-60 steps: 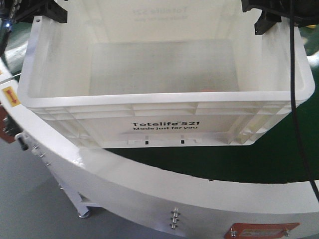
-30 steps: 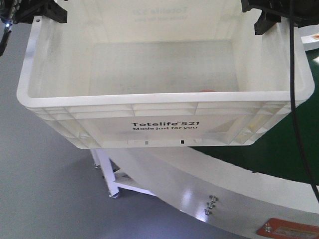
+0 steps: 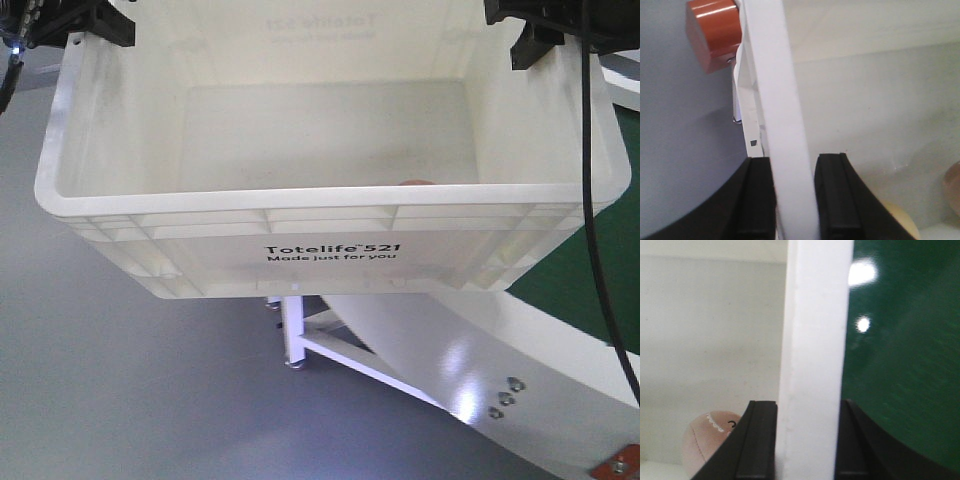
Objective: Place moving items into box and shelve
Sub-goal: 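Hold the tote while the base turns away from the table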
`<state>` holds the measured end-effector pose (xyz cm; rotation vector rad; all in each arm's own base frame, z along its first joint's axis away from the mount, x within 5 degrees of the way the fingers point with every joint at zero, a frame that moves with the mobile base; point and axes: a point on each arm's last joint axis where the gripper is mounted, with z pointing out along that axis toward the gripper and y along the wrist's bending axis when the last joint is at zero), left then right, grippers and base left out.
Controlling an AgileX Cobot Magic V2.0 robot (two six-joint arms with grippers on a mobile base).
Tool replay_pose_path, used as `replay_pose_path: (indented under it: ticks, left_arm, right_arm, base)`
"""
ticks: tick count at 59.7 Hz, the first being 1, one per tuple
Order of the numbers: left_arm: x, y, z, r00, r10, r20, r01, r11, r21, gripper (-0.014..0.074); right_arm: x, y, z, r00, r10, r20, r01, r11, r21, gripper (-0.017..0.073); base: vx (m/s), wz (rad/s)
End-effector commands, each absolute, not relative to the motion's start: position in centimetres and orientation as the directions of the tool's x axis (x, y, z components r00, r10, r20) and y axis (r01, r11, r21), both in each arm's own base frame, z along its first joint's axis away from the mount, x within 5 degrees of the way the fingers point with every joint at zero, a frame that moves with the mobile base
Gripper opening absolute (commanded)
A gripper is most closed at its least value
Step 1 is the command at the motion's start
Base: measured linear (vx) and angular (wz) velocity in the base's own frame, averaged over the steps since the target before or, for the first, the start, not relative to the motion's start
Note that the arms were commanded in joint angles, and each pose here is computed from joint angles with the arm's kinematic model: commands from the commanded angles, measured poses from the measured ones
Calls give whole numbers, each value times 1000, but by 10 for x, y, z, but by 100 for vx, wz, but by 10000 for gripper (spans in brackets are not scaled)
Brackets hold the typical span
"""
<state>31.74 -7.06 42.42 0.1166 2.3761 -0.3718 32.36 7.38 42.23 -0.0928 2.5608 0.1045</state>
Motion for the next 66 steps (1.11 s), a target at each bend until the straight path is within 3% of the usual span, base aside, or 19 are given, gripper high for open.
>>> replay_pose_path:
  ticks: [1, 66]
  left_arm:
    - [305, -63, 464, -570, -47, -821, 204, 959, -196, 0]
    - [305, -63, 464, -570, -47, -820, 204, 959, -196, 0]
  right_arm:
    - [309, 60, 458, -729, -45, -683, -71, 997, 10, -5]
    - [309, 60, 458, -728, -46, -684, -72, 997, 10, -5]
  base:
    - [-12, 47]
    - [-12, 60]
